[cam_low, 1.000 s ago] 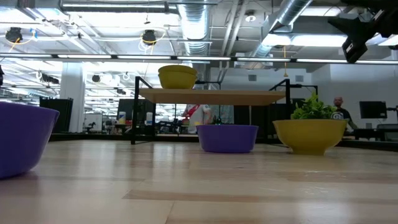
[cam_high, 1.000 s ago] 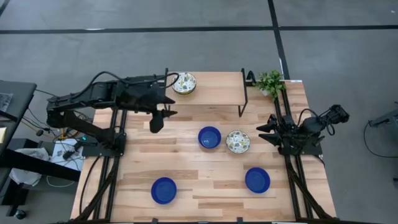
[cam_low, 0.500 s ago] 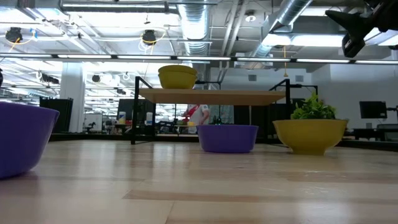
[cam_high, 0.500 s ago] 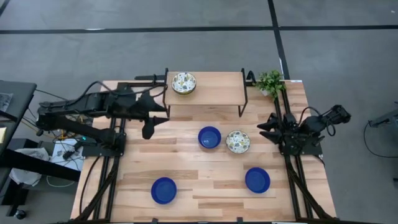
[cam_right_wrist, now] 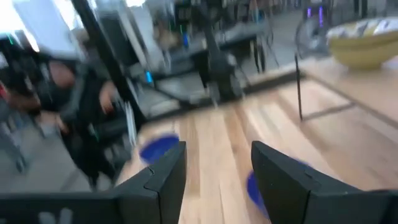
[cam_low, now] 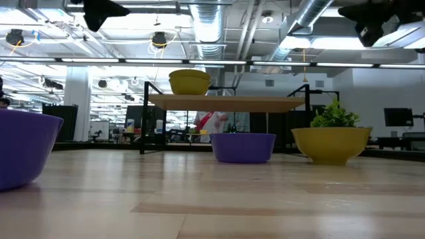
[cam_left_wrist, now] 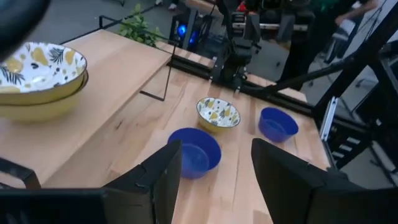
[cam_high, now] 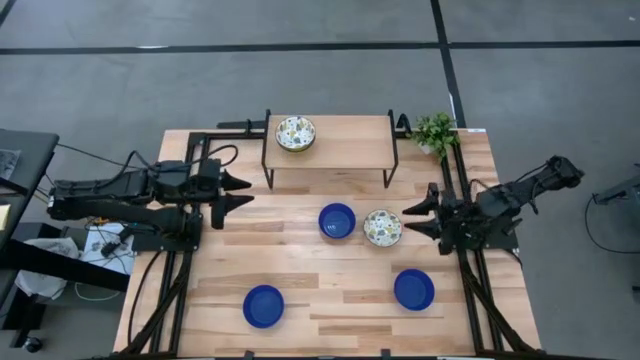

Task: Pick & Place Mini bowls
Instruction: Stack the white bowl on top of the white bowls on the shelf

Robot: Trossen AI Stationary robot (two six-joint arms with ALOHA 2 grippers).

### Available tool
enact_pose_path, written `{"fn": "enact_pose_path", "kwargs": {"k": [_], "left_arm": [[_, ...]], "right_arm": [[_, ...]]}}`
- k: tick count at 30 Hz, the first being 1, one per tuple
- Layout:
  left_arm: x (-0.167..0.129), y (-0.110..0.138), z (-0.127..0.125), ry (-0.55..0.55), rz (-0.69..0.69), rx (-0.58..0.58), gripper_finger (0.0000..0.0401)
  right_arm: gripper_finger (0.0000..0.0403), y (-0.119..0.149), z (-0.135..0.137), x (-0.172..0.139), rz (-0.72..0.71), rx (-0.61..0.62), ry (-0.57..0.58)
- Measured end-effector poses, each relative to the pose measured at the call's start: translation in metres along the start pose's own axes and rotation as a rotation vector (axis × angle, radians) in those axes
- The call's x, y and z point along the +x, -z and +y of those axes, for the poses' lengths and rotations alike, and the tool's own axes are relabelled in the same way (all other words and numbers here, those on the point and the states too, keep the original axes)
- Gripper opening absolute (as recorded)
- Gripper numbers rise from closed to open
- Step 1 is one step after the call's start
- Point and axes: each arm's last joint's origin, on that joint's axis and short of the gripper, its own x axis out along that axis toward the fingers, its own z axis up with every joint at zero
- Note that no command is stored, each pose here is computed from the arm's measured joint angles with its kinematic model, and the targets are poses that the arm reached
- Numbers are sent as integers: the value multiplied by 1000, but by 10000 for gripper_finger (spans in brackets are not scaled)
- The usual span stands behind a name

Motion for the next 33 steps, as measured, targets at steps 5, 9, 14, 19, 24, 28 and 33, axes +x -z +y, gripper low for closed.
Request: {"fn": "enact_pose_path", "kwargs": {"k": [5, 9, 14, 19, 24, 28, 33], "left_arm": [[-2, 12, 4, 3, -9, -14, 192], [0, 14, 4, 2, -6, -13, 192], [0, 14, 4, 1, -5, -12, 192], [0, 13, 4, 2, -7, -10, 192], [1, 13, 4, 2, -9, -10, 192], [1, 13, 4, 2, -9, -10, 192], [1, 13, 4, 2, -9, -10, 192]], "right_arm": [[169, -21, 13, 10, 213, -77, 2], [169, -32, 22, 20, 374, -129, 15], [169, -32, 31, 36, 606, -188, 30], [169, -11, 34, 54, 854, -251, 74], [169, 11, 34, 72, 1012, -369, 92], [168, 24, 35, 85, 1085, -491, 78], [168, 39, 28, 101, 1173, -523, 106]]}}
